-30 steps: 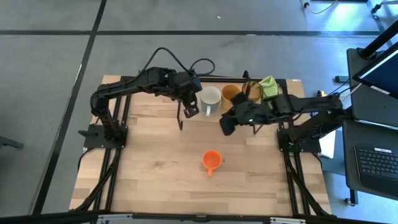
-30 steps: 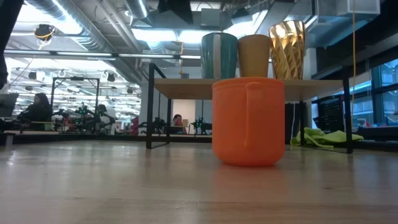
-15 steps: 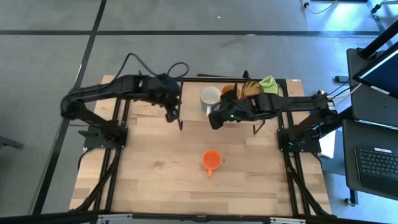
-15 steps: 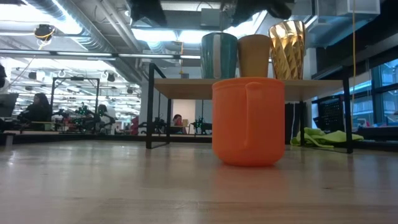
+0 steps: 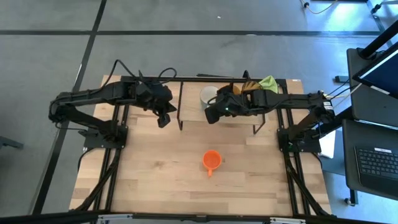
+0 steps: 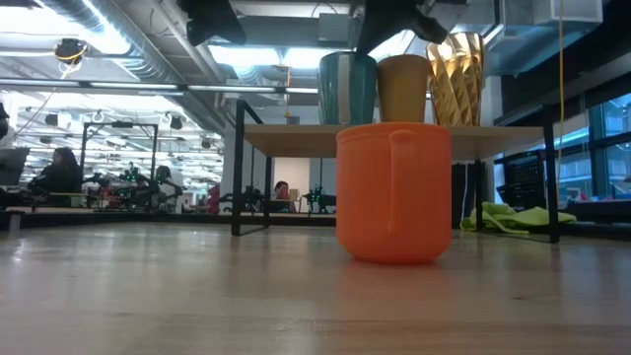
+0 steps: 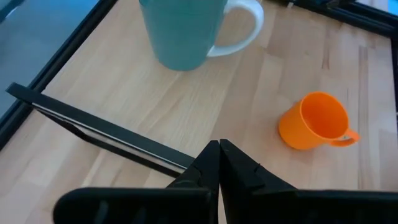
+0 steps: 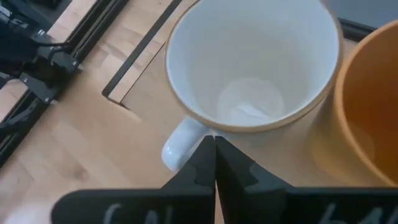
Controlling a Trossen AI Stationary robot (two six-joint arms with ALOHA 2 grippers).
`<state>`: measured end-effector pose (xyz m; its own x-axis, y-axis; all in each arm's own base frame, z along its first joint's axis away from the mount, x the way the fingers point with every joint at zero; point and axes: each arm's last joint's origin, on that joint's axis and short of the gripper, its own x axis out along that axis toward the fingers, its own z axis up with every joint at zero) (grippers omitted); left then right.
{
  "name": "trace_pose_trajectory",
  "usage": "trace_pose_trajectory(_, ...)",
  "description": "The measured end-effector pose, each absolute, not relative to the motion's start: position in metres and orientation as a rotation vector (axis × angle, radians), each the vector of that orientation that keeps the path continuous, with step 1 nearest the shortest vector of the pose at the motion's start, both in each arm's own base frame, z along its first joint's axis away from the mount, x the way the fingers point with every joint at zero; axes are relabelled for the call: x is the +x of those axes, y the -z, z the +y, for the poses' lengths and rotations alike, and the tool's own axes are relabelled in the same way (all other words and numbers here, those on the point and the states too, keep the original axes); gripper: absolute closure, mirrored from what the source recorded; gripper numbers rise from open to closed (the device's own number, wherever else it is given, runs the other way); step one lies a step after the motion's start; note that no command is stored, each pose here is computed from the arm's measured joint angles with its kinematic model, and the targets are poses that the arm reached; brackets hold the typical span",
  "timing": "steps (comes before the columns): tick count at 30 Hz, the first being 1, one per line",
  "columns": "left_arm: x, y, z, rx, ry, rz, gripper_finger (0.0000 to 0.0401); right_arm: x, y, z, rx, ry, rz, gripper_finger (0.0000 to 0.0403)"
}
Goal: Stack small to large cups/mugs on shelf
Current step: Put the blue mug on the shelf
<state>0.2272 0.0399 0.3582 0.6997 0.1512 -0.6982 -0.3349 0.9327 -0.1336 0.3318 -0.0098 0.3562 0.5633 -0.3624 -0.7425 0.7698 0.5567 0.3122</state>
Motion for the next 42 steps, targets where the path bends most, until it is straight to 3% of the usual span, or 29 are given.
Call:
trace_pose_trajectory(33, 0.227, -0.358, 0.040, -0.242, -0.267, 0.752, 0.0401, 0.334, -0.359, -0.016, 0.650, 0.736, 0.640, 0.0400)
trace_pose_trajectory(42, 0.228, -0.358, 0.037, -0.259, -0.215, 0.753, 0.0401, 0.334, -0.359, 0.006, 0.556, 0.674, 0.662, 0.0369)
